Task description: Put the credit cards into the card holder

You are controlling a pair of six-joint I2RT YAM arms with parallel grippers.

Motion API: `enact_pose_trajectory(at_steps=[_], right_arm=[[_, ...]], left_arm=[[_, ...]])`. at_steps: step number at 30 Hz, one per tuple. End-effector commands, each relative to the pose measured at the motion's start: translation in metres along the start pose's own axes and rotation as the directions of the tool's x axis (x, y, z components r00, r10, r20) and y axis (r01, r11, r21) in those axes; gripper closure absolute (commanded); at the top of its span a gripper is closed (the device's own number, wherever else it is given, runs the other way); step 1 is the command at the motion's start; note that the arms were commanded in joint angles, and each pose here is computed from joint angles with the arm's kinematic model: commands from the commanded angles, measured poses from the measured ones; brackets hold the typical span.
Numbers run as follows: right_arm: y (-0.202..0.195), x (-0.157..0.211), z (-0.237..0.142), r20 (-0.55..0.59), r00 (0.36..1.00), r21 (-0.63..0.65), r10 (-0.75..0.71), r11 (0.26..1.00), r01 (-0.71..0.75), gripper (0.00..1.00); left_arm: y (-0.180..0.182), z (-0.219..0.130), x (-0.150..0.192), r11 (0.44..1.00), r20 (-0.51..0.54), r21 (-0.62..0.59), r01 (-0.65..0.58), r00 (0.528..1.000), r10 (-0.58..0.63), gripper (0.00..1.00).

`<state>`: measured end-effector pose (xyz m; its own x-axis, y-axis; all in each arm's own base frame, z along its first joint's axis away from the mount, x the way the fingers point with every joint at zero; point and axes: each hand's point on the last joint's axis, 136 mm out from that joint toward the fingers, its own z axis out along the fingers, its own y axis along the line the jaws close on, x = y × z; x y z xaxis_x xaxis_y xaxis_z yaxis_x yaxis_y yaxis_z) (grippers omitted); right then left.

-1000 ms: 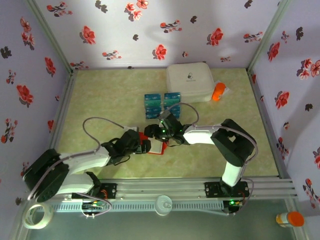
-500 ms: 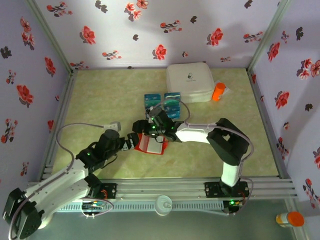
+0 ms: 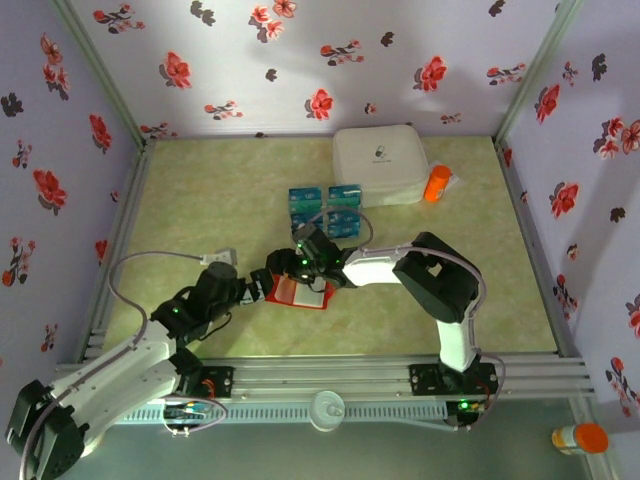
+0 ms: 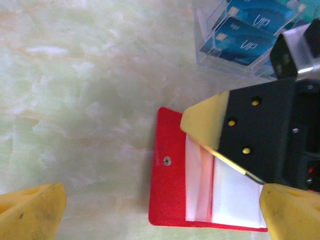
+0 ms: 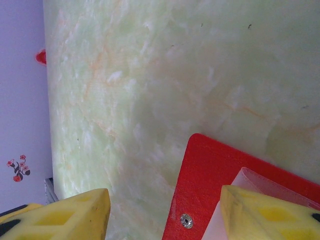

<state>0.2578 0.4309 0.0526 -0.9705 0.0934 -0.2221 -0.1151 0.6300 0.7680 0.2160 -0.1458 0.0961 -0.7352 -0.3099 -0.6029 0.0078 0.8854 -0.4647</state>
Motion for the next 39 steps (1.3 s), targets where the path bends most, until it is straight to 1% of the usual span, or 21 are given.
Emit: enact_pose_trajectory(at_steps=[1,7,14,18,21,23,25,29,32,35,39], right_arm=[[0.014,-0.001,-0.005,-0.004,1.0,-0.033,-0.015,0.999,0.015,0.39],[0.037,-0.019,-0.016,0.009,0.999,-0.079,-0.043,0.996,0.043,0.39],[0.063,-0.049,-0.031,0.033,0.998,-0.148,-0.058,0.987,0.062,0.39],[0.069,-0.062,-0.053,0.072,0.995,-0.163,-0.064,0.984,0.075,0.39],[0.056,-0.063,-0.076,0.102,0.992,-0.113,-0.075,0.99,0.086,0.39],[0.036,-0.059,-0.091,0.115,0.99,-0.042,-0.083,0.995,0.089,0.39],[0.011,-0.049,-0.108,0.118,0.988,0.058,-0.102,0.994,0.096,0.39],[-0.035,-0.028,-0.138,0.101,0.982,0.248,-0.162,0.96,0.133,0.39],[-0.065,-0.012,-0.156,0.075,0.98,0.353,-0.184,0.924,0.146,0.39],[-0.086,0.002,-0.16,0.037,0.983,0.396,-0.182,0.905,0.153,0.39],[-0.098,0.012,-0.15,0.008,0.988,0.388,-0.156,0.911,0.141,0.39]], left_arm=[[0.01,0.003,0.005,0.999,-0.014,-0.038,0.015,1.0,-0.015,0.0],[0.01,0.003,0.006,0.999,-0.027,-0.046,0.012,1.0,-0.014,0.0],[-0.002,0.007,0.0,0.999,-0.053,-0.043,-0.012,0.999,0.01,0.0],[-0.014,0.01,-0.008,0.998,-0.071,-0.046,-0.046,0.997,0.043,0.0],[-0.025,0.016,-0.016,0.995,-0.081,-0.049,-0.085,0.993,0.08,0.0],[-0.032,0.021,-0.02,0.992,-0.091,-0.052,-0.114,0.99,0.109,0.0],[-0.036,0.028,-0.022,0.988,-0.111,-0.067,-0.138,0.985,0.13,0.0],[-0.033,0.04,-0.021,0.976,-0.151,-0.125,-0.181,0.975,0.161,0.0],[-0.026,0.049,-0.017,0.965,-0.174,-0.169,-0.2,0.97,0.171,0.0],[-0.016,0.055,-0.01,0.951,-0.197,-0.211,-0.225,0.963,0.184,0.0],[0.003,0.059,0.003,0.932,-0.233,-0.268,-0.244,0.955,0.183,0.0]])
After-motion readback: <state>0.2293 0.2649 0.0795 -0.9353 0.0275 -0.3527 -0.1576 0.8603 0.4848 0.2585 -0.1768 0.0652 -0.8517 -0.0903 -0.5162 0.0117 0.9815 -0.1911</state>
